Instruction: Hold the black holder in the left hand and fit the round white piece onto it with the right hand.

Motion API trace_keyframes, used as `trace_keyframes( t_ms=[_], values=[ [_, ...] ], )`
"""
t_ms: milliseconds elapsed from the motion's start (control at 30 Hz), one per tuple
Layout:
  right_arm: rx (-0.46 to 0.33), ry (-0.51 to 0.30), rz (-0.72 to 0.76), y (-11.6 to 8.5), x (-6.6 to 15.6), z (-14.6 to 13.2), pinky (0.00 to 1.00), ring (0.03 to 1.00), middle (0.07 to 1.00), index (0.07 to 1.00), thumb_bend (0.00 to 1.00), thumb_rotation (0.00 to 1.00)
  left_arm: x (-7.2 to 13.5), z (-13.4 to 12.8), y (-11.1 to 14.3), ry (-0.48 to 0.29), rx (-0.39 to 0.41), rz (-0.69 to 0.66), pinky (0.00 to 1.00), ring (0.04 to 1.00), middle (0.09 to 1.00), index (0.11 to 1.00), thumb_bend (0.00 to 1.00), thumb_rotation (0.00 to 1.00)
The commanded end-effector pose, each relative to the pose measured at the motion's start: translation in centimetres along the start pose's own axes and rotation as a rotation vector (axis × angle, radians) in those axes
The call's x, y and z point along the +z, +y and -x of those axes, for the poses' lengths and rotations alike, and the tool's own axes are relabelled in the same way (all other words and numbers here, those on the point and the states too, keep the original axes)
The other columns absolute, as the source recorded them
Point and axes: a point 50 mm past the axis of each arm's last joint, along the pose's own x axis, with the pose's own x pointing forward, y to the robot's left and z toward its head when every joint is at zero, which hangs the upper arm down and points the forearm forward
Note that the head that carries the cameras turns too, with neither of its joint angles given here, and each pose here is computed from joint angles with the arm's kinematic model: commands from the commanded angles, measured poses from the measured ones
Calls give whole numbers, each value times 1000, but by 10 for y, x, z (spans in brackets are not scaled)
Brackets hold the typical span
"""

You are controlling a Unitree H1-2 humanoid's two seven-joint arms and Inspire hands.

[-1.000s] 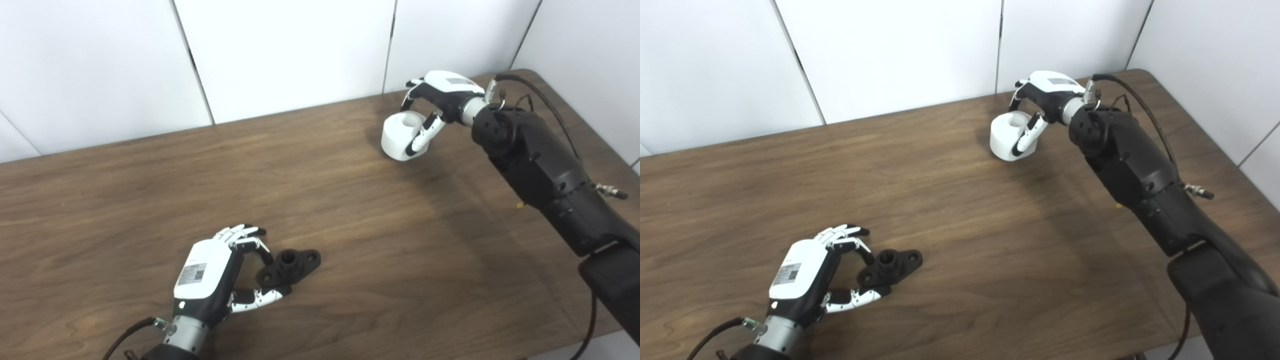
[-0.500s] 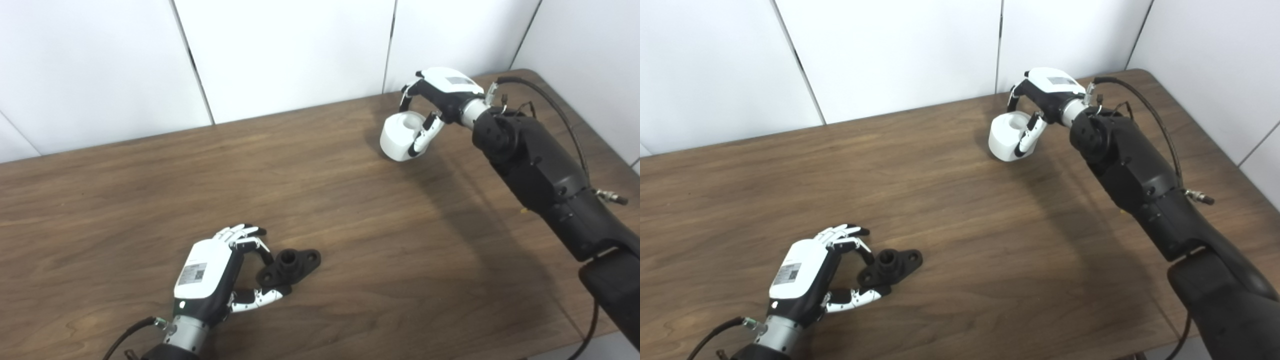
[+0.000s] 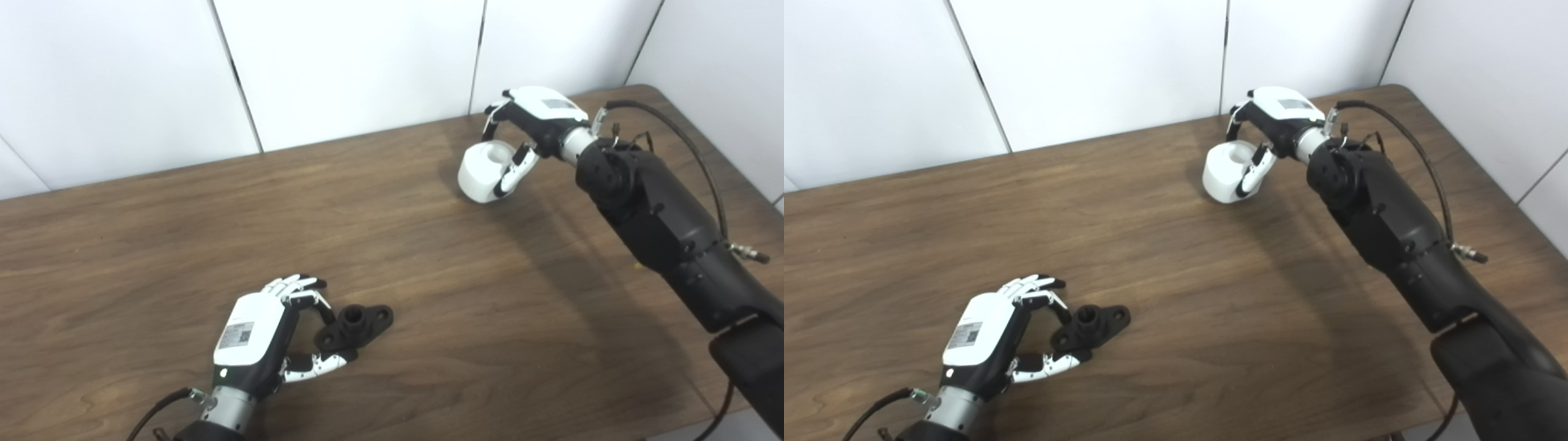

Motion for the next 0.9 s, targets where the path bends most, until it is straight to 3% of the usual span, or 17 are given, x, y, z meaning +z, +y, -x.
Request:
trace_keyframes(
  t_ms=[0, 533, 867],
  values=[
    [-93, -42, 40, -39, 9, 7, 984, 1000, 870, 486, 524, 136, -17, 16, -34, 129, -192, -13, 849, 859, 801, 489, 519, 48],
    [-51, -270, 100, -56, 88, 72, 998, 1000, 865, 485, 524, 137, -8, 11, -38, 124, -196, -13, 861, 865, 803, 489, 519, 50],
    [-11, -383, 128, -50, 115, 90, 981, 995, 844, 483, 525, 139, -2, 7, -41, 124, -190, -17, 861, 871, 801, 489, 519, 51]
  ],
)
